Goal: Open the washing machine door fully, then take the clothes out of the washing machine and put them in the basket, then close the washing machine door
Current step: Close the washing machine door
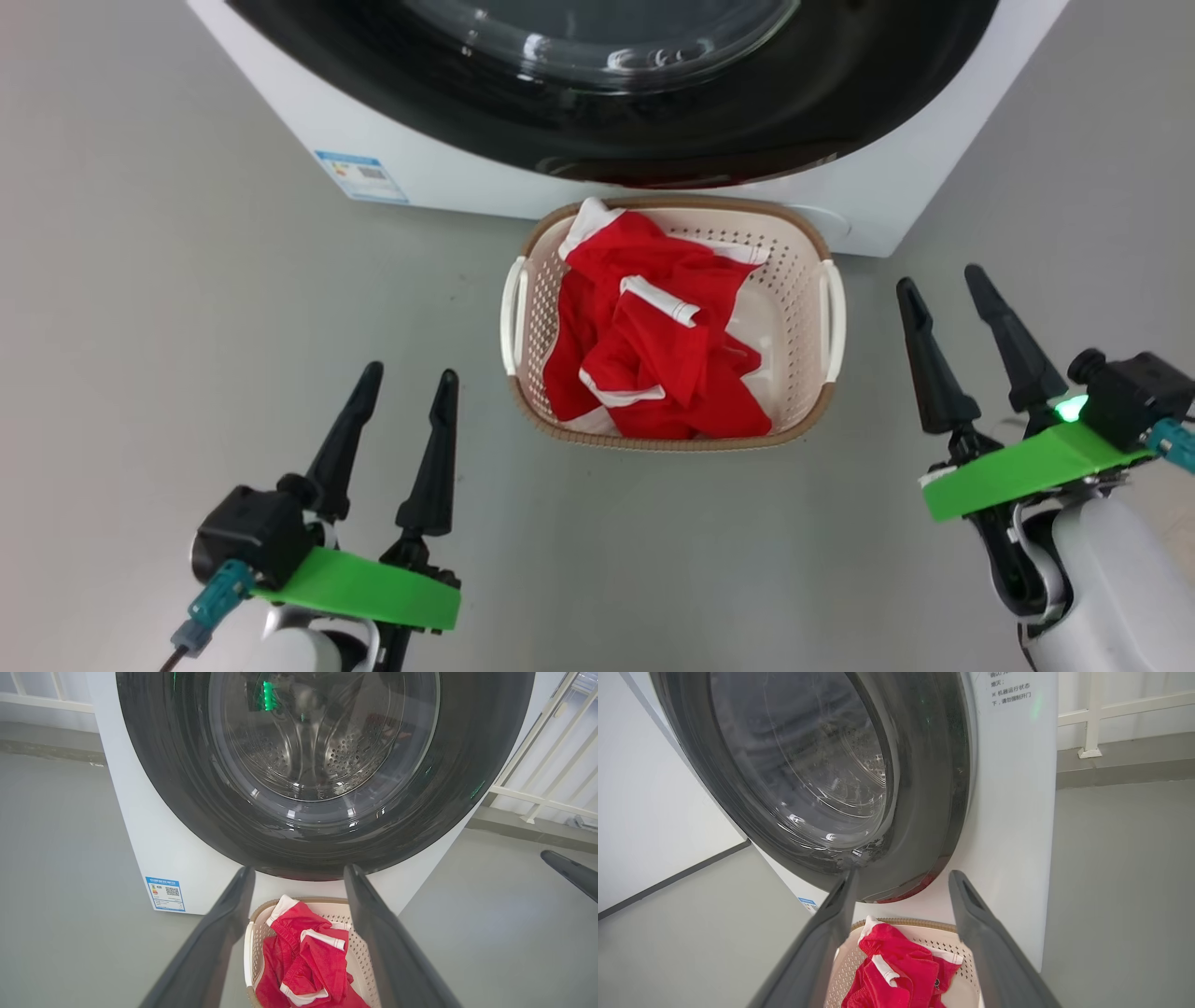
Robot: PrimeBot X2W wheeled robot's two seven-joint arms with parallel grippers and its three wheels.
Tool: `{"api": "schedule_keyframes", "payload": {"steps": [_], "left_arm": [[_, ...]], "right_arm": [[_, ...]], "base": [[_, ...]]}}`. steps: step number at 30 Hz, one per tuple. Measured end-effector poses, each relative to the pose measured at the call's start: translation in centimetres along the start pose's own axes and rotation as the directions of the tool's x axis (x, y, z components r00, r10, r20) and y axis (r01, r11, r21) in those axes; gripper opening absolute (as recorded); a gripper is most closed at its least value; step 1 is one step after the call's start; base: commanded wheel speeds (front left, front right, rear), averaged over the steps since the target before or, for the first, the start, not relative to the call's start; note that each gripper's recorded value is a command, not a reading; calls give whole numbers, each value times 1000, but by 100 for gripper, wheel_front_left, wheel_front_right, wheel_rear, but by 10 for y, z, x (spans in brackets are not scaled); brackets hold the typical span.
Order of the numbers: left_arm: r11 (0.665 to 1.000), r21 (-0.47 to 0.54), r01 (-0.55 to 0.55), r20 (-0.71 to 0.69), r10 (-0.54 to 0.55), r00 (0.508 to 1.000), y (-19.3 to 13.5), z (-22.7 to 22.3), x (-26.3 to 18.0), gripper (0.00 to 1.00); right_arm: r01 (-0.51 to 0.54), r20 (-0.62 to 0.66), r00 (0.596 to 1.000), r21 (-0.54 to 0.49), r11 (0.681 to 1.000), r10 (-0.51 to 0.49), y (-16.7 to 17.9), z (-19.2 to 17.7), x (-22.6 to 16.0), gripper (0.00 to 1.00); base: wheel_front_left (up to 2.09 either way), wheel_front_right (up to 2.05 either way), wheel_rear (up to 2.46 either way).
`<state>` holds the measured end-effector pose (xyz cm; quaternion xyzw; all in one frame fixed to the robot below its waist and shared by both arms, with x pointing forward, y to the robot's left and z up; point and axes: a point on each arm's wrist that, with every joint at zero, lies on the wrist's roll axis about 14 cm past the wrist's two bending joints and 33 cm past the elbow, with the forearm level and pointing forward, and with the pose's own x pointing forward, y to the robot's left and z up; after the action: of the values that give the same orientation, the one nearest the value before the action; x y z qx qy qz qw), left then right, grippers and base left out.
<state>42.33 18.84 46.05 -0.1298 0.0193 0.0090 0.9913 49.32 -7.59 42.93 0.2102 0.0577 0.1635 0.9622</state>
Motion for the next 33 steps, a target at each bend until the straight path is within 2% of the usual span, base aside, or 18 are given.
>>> {"api": "schedule_keyframes", "payload": {"steps": [16, 33], "left_arm": [[999, 27, 17, -1, -17, 1000, -3, 2, -18, 100], [999, 37, 16, 2, -17, 1000, -2, 4, -43, 100]], "right_arm": [[115, -22, 993, -2, 993, -115, -17, 2, -69, 100], [257, 7, 966, 0, 966, -257, -42, 12, -138, 100]], "base": [[0, 0, 0], [0, 0, 0]]}}
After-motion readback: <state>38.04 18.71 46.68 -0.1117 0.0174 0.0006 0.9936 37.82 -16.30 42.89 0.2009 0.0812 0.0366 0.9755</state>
